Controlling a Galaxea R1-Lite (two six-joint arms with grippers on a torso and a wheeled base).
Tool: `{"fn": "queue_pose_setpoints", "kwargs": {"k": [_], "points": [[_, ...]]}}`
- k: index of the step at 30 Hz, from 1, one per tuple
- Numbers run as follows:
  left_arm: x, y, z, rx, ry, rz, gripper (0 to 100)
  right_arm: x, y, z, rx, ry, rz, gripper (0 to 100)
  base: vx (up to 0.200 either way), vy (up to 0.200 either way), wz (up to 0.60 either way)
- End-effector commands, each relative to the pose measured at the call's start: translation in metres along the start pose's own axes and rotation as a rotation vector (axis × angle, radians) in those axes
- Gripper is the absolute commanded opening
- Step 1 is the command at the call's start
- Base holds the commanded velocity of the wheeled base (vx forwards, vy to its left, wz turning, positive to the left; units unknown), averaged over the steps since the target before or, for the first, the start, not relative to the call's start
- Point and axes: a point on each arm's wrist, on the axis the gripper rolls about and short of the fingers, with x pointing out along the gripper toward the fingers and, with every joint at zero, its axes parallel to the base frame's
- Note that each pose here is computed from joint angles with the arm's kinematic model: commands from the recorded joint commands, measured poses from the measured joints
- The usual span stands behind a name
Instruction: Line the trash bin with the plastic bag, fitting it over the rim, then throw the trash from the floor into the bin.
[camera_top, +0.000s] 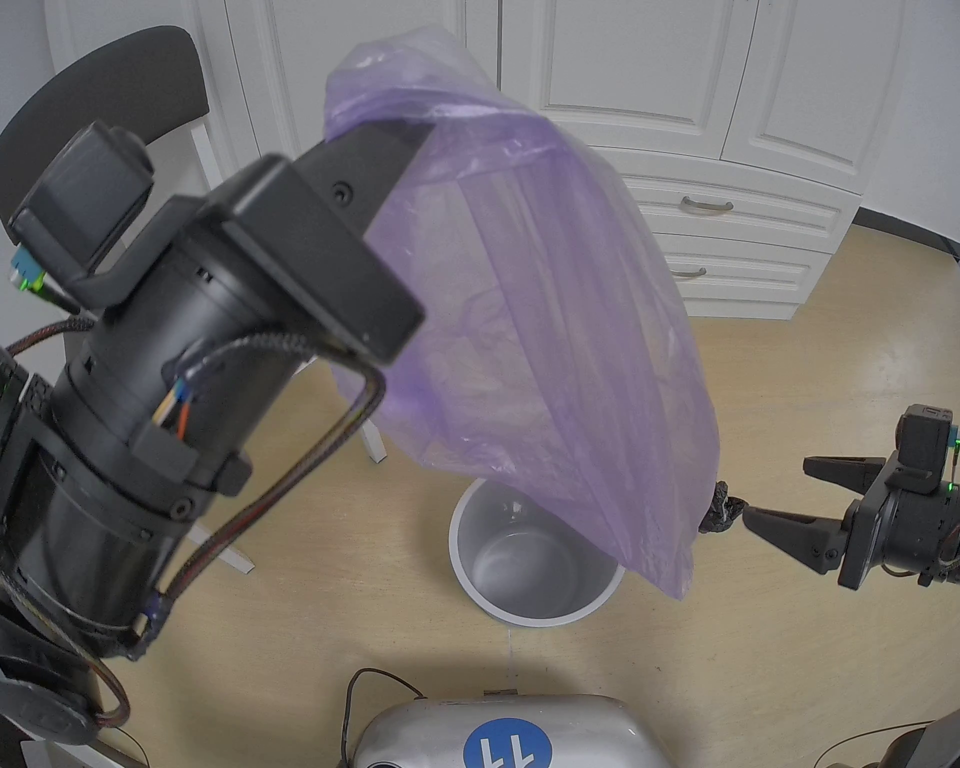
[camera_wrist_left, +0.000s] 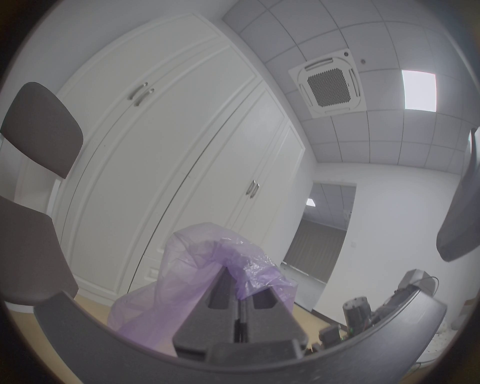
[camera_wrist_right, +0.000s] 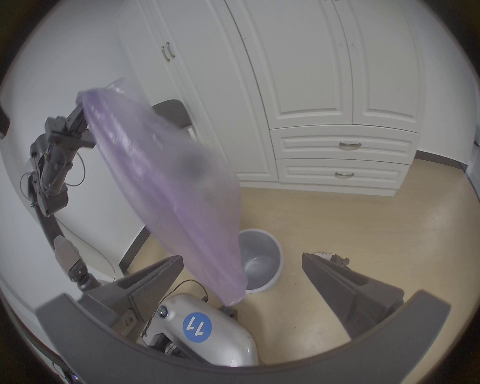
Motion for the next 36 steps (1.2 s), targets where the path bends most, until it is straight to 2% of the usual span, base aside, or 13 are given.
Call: {"fn": "queue_pose_setpoints", "kwargs": {"k": [1,6,10,15,20,24,27,36], "points": [[0.012,0.004,-0.015,0.005,-0.013,0.017,0,0.007,0.006,-0.007,-0.013,0.042,0.037,100,0.000,0.000,0.00],[0.010,-0.001,-0.013,-0.009,-0.044,-0.006,0,0.021,0.010,-0.011,0.002,0.081,0.048,100,0.000,0.000,0.00],[0.003,-0.012,-0.011,-0.037,-0.036,-0.044,0,0.041,0.017,-0.006,0.109,0.009,0.073,100,0.000,0.000,0.00],[-0.005,-0.025,-0.006,-0.071,-0.033,-0.090,0,0.053,0.021,-0.005,0.170,-0.033,0.095,100,0.000,0.000,0.00],[-0.008,-0.030,-0.003,-0.084,-0.039,-0.109,0,0.059,0.022,-0.007,0.180,-0.024,0.093,100,0.000,0.000,0.00],[-0.013,-0.034,0.002,-0.098,-0.041,-0.126,0,0.060,0.022,-0.003,0.211,-0.063,0.100,100,0.000,0.000,0.00],[-0.017,-0.035,0.003,-0.100,-0.038,-0.135,0,0.056,0.023,0.003,0.220,-0.141,0.113,100,0.000,0.000,0.00],[-0.009,-0.029,-0.006,-0.086,-0.022,-0.108,0,0.036,0.021,0.010,0.210,-0.199,0.123,100,0.000,0.000,0.00]]}}
